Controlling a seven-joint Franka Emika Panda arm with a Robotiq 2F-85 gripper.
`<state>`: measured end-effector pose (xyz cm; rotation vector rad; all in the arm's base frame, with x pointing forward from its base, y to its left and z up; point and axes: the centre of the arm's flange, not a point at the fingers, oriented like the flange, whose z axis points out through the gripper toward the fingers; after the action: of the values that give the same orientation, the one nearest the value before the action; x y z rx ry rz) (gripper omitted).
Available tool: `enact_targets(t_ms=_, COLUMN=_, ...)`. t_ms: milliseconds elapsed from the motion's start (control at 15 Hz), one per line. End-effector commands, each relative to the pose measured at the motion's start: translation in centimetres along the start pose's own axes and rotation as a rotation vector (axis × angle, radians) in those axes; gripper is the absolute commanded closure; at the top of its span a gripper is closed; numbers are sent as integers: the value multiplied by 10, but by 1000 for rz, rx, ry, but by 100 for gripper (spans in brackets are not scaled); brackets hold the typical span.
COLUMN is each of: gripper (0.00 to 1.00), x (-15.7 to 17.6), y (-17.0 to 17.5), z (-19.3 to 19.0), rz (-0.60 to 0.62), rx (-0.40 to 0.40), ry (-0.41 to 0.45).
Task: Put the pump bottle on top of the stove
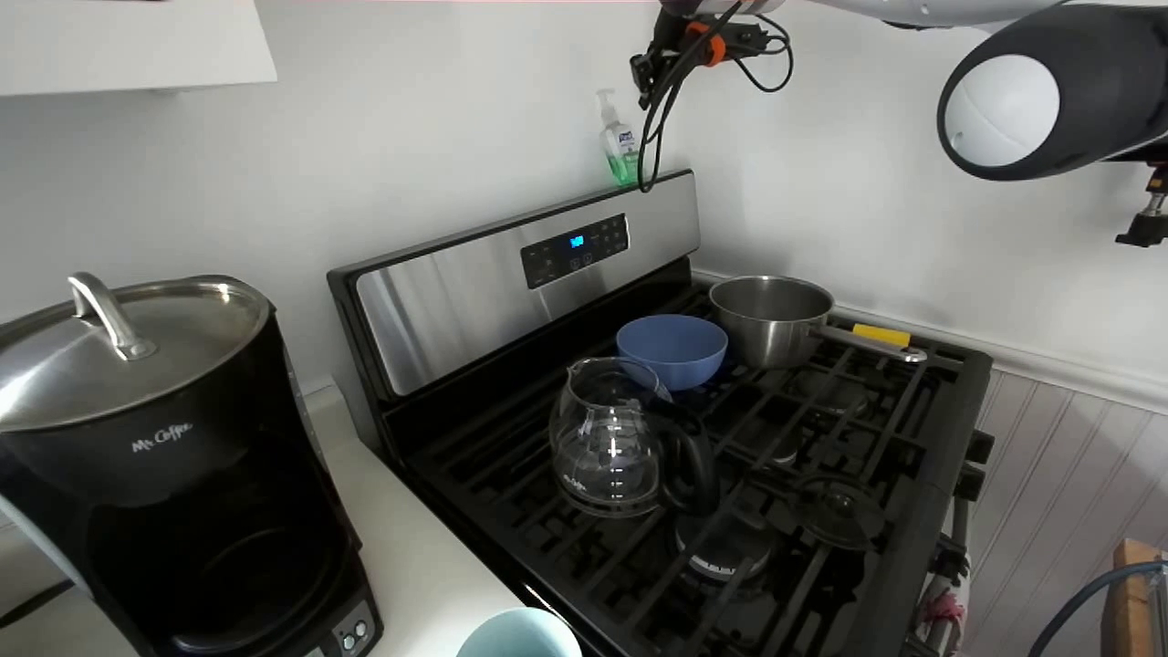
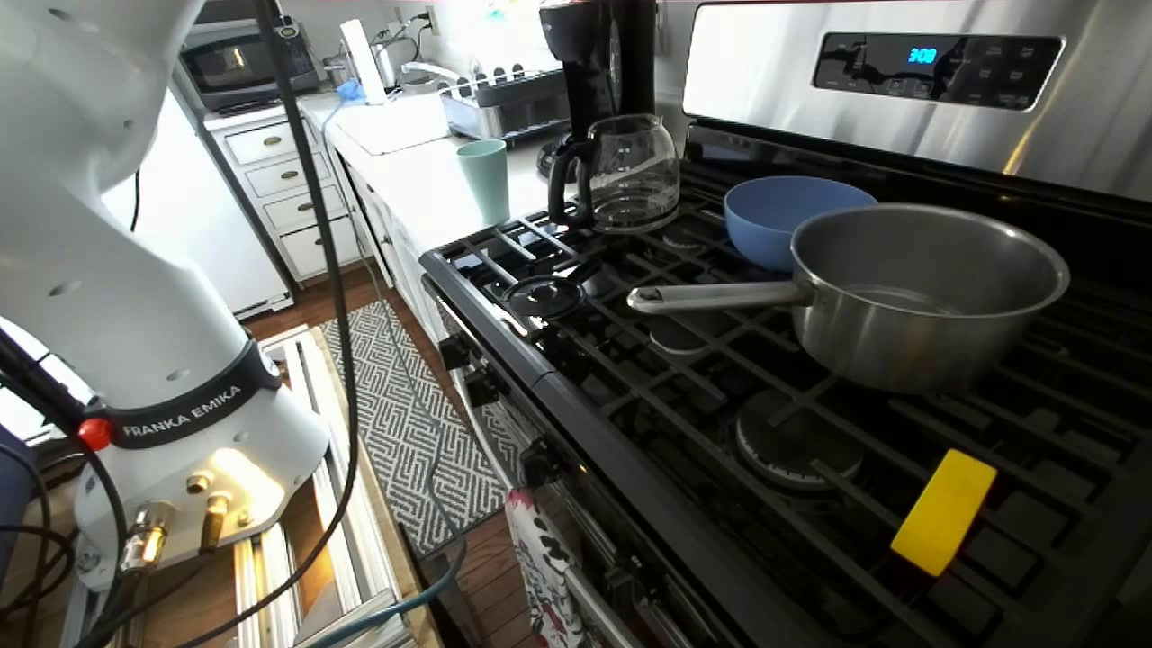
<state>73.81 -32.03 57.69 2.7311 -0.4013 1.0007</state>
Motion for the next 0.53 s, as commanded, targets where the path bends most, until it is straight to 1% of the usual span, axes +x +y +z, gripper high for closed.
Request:
enact_targets(t_ms=0, gripper=47, x=-24, y=33, z=-28, rz=3, rx=55, ry=17)
enact_targets(t_ms=133, gripper=32, x=-38, y=58, z=-42, rz=-42, rx=118, ry=22)
enact_targets(t_ms=200, gripper=26, x=-45, y=69, z=-46, rz=-78, rx=144, ry=9)
enact_targets(t_ms=267, gripper=18, x=-51, y=78, z=-50, rz=-105, rx=167, ry=-8)
enact_targets(t_ms=467, gripper=1, x=-76, y=99, z=-65, rz=-204, rx=256, ry=-50)
